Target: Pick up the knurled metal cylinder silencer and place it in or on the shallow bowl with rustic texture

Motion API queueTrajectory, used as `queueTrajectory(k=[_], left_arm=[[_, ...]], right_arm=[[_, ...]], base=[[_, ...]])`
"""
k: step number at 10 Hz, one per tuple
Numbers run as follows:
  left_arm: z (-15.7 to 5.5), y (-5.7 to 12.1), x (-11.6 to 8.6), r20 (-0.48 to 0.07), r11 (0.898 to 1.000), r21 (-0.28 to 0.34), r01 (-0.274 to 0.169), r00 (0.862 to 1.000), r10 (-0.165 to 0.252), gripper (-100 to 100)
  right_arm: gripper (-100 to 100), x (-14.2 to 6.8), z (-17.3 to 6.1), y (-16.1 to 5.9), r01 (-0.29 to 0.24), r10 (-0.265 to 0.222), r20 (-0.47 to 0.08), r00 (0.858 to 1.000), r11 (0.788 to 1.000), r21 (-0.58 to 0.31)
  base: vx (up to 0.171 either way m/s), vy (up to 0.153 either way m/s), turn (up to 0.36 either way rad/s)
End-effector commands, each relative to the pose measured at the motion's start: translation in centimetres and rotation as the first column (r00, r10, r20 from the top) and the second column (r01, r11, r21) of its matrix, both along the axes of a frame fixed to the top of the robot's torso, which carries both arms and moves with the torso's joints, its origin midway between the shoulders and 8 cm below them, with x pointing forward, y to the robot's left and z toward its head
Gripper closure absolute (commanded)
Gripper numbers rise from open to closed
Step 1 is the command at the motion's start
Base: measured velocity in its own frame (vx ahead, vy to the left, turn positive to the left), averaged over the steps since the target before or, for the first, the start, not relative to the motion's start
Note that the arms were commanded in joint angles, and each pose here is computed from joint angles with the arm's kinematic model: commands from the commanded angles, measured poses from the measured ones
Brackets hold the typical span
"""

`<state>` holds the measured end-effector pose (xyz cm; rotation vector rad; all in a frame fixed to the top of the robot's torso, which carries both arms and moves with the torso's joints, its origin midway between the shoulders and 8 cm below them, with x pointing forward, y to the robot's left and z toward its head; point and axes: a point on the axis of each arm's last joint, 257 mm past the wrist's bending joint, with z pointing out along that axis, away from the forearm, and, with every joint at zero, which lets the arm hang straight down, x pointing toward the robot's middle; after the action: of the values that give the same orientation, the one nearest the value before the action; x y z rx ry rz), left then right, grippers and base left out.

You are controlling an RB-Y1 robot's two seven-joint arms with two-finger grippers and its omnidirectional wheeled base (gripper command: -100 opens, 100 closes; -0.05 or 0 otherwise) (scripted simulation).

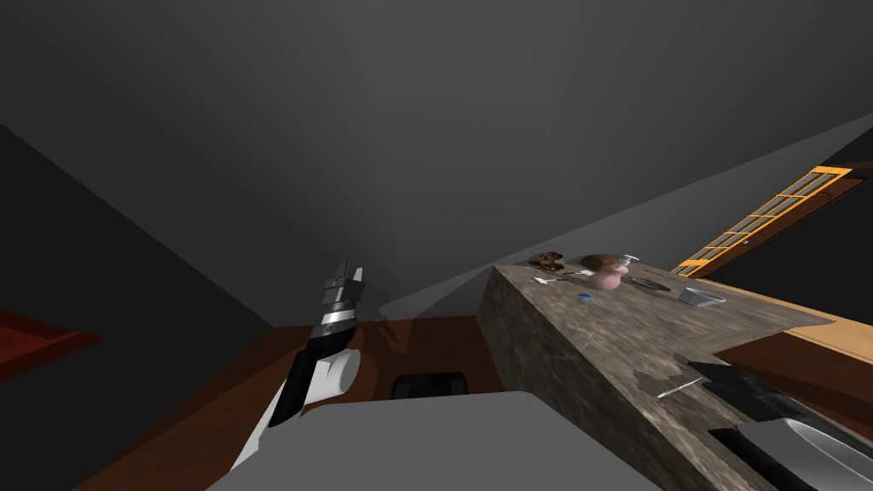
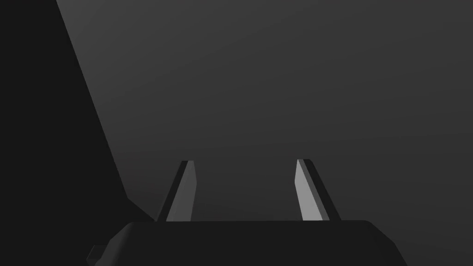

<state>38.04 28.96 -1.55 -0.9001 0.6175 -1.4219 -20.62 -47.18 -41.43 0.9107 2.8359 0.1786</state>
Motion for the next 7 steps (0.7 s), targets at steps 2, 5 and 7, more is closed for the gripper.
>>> queueTrajectory(k=[2, 5, 7], left_arm=[[0.0, 0.0, 0.0, 0.000, 1.000, 0.000, 0.000, 1.000, 0.000, 0], [0.0, 0.0, 0.0, 0.000, 1.000, 0.000, 0.000, 1.000, 0.000, 0], [0.0, 0.0, 0.0, 0.000, 1.000, 0.000, 0.000, 1.000, 0.000, 0]], right_arm=[[-100, -3.8, 1.9, -3.6, -0.067, 0.061, -0.105, 0.993, 0.997, -0.050], [-100, -7.5, 5.0, -7.8, -0.160, 0.136, -0.223, 0.965, 0.982, -0.095], [-100, -9.6, 7.7, -11.5, -0.249, 0.201, -0.311, 0.929, 0.961, -0.122]], base=[[0.098, -0.005, 0.156], [0.088, -0.008, 0.125], [0.065, -0.024, 0.142]])
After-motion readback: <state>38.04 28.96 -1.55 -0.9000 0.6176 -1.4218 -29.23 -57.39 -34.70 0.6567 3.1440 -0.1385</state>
